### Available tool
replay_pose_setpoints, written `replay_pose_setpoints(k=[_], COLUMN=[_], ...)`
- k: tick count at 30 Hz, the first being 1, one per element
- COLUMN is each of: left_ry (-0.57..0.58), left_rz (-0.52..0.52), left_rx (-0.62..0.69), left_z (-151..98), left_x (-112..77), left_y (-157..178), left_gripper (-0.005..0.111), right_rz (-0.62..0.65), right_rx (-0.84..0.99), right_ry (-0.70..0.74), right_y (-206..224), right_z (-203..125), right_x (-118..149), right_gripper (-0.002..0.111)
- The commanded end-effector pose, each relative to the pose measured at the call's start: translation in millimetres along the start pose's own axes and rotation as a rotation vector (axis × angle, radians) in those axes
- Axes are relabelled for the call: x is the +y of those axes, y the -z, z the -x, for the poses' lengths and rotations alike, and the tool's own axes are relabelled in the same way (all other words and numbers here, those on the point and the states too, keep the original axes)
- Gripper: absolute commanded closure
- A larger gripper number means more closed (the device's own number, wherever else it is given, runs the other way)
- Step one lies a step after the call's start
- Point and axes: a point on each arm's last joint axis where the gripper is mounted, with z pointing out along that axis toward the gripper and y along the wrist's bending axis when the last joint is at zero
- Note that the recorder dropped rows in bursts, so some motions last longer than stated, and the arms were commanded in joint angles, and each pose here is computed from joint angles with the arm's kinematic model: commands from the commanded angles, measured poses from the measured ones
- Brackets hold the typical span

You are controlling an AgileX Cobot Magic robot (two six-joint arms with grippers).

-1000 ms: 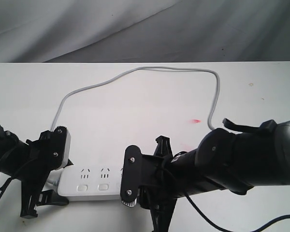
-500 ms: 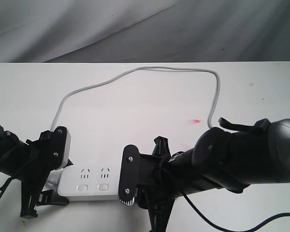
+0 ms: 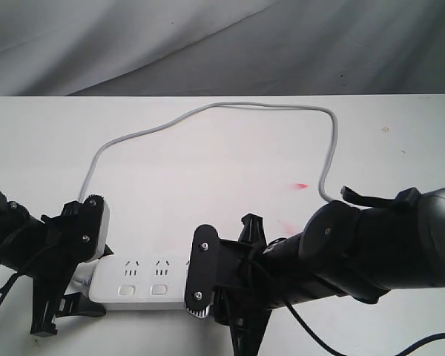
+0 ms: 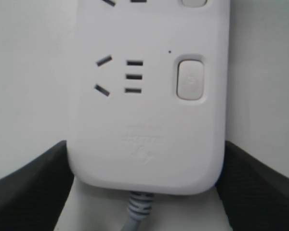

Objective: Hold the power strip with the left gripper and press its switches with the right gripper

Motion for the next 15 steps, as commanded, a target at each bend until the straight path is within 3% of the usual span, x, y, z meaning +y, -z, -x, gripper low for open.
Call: replay_pose_setpoints(k=[1,15], left_ry=[-0.014,-0.014], left_rz=[0.023,0.023], left_rx=[0.024,0.024], left_z=[-3,-3], left_x=[2.9,2.9], left_y=[-1,-1], left_gripper=[0.052,0.052], right_rz=[0.046,0.105], right_rx=[0.024,0.055], right_ry=[-0.016,-0.032], right_y=[-4,-16], right_z=[-9,-16], right_x=[7,14], right_gripper=[0.071,0.071])
